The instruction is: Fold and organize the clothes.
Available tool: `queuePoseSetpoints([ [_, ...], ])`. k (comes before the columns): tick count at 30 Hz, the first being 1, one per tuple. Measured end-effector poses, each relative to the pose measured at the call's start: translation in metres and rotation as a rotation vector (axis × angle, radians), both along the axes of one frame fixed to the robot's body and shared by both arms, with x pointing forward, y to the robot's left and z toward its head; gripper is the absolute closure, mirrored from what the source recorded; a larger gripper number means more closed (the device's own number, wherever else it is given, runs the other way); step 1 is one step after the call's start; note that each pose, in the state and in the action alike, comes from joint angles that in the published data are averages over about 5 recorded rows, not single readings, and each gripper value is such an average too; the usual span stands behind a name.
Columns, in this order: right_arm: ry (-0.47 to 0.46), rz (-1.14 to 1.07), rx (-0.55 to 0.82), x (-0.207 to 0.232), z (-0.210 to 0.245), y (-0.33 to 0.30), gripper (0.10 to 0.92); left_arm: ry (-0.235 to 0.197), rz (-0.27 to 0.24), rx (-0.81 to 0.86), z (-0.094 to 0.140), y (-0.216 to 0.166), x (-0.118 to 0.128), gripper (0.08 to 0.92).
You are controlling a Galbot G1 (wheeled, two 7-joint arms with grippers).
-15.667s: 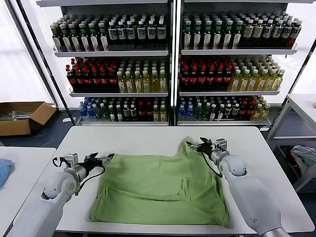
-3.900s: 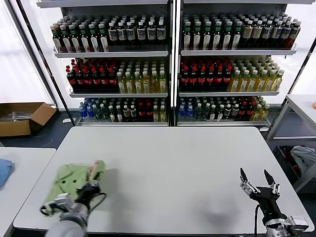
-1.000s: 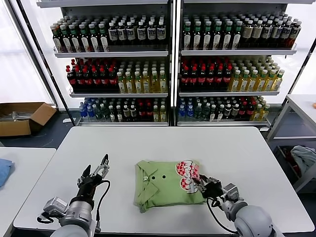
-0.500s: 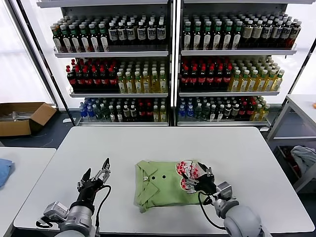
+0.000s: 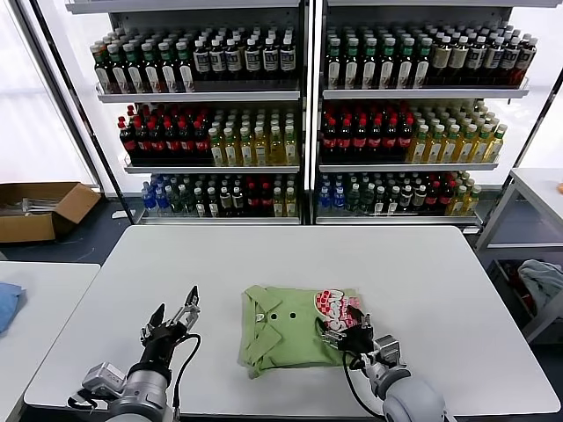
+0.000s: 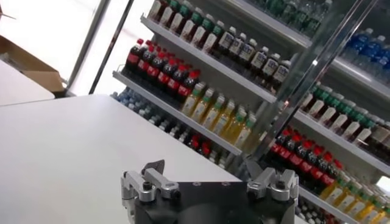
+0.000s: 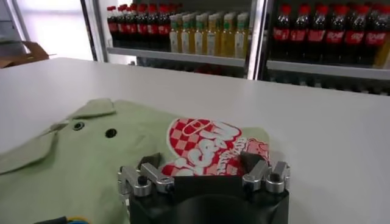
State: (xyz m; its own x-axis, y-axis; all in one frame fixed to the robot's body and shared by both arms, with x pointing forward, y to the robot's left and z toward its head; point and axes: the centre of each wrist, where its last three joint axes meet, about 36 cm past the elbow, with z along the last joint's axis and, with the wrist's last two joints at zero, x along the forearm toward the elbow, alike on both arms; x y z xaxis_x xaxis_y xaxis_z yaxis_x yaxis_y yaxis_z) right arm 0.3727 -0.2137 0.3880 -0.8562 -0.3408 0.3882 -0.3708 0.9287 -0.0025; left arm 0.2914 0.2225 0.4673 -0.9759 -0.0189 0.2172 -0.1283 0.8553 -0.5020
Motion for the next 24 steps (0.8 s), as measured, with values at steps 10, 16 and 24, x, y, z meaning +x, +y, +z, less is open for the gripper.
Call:
queuePoseSetpoints([
  [10,-0.084,0.031,0.070,0.003,0.026,0.031,0.200,0.001,-0.002,0.004,0.001,0.000,-0.005,0.177],
  [16,-0.001,0.028,0.022,0.009,0.003,0.053,0.200,0.003,0.001,0.008,0.002,0.002,-0.007,0.177],
  [24,0.022,0.017,0.003,0.009,-0.001,0.062,0.200,-0.007,-0.006,0.006,0.003,0.000,-0.006,0.177],
])
